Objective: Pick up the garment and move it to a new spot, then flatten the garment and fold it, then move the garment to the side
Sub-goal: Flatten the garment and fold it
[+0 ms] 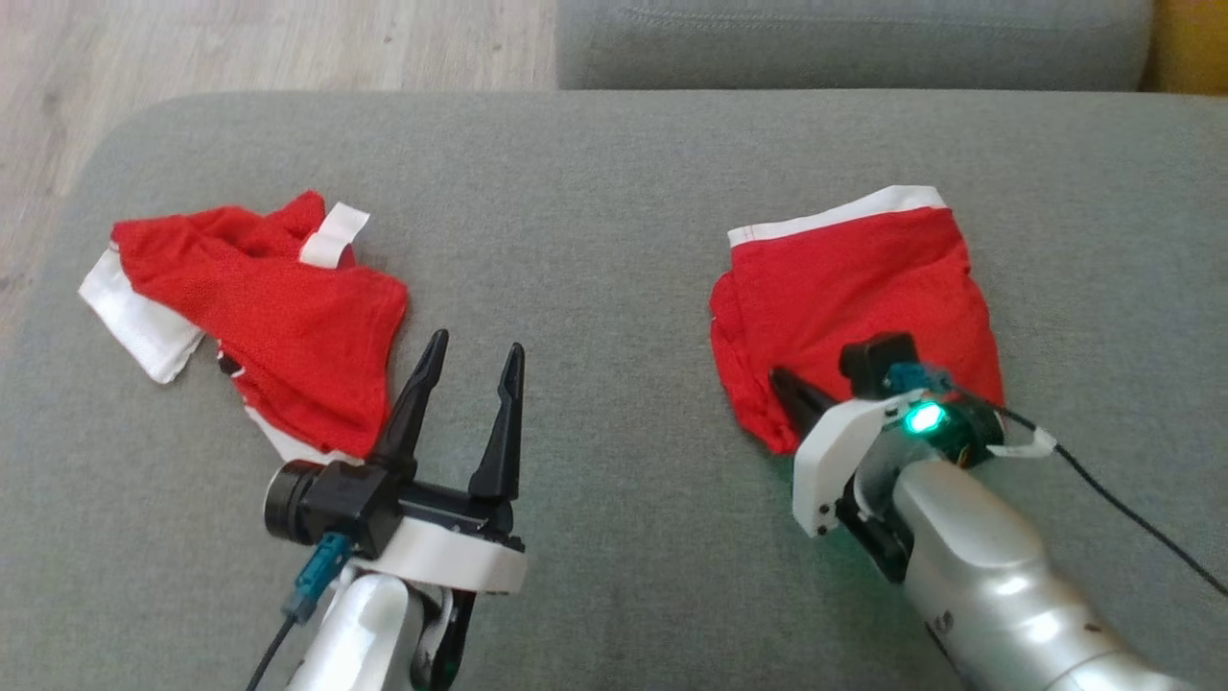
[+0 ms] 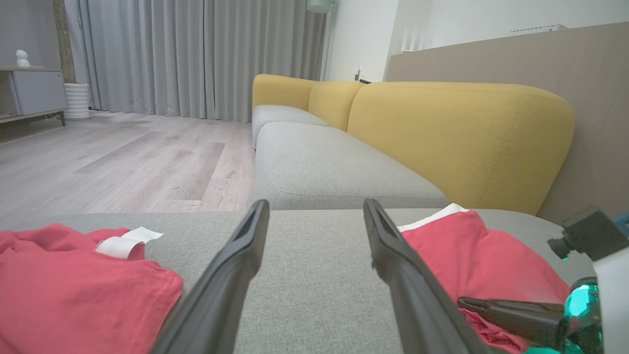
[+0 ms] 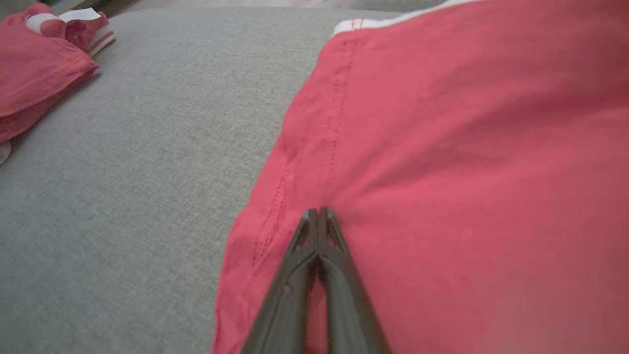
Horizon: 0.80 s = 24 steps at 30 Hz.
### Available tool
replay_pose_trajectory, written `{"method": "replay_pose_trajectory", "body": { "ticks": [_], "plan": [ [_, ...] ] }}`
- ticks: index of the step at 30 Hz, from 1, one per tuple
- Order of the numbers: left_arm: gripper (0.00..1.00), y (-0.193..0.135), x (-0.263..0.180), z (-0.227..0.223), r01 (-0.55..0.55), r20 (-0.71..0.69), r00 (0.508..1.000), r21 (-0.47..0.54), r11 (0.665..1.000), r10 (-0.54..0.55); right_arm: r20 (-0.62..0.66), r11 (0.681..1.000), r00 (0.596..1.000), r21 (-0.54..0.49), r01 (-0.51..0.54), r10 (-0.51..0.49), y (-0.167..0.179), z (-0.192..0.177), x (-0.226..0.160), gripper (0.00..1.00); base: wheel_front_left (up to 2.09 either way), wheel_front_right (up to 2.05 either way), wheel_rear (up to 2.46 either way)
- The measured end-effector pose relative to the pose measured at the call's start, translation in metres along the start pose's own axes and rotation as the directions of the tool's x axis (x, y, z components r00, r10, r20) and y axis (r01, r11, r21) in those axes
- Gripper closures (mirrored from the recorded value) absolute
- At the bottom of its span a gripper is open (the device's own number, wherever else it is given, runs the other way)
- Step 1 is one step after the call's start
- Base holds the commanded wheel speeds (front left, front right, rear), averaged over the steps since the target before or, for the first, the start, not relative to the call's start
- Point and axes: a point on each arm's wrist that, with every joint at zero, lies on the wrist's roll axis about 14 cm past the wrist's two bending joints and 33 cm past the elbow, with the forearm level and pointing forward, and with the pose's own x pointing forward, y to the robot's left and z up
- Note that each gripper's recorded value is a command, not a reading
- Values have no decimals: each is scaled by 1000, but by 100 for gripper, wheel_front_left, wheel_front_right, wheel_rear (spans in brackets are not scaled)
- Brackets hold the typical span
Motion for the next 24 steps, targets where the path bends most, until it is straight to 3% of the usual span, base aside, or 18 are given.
{"method": "replay_pose_trajectory", "body": {
  "ticks": [4,9,13,17,20,24],
  "plan": [
    [0,-4,1,6,11,18,1000,2,1000,-11,45,1000,999,29,10,-11,0,3,-9,100,0,0,0],
    [0,-11,-2,10,29,29,999,5,1000,-29,234,994,969,83,65,-83,-21,42,-25,100,0,0,0],
    [0,-19,-6,9,46,29,999,2,999,-46,359,980,917,149,131,-177,-52,75,-46,100,0,0,0],
    [0,-23,-3,15,57,46,997,0,998,-57,505,960,819,194,200,-272,-85,112,-80,100,0,0,0],
    [0,-24,-2,17,56,53,997,1,998,-56,540,939,770,233,252,-340,-98,105,-103,100,0,0,0],
    [0,-23,-4,16,47,53,998,-11,999,-46,495,906,763,298,301,-416,-98,59,-123,100,0,0,0]
  ]
}}
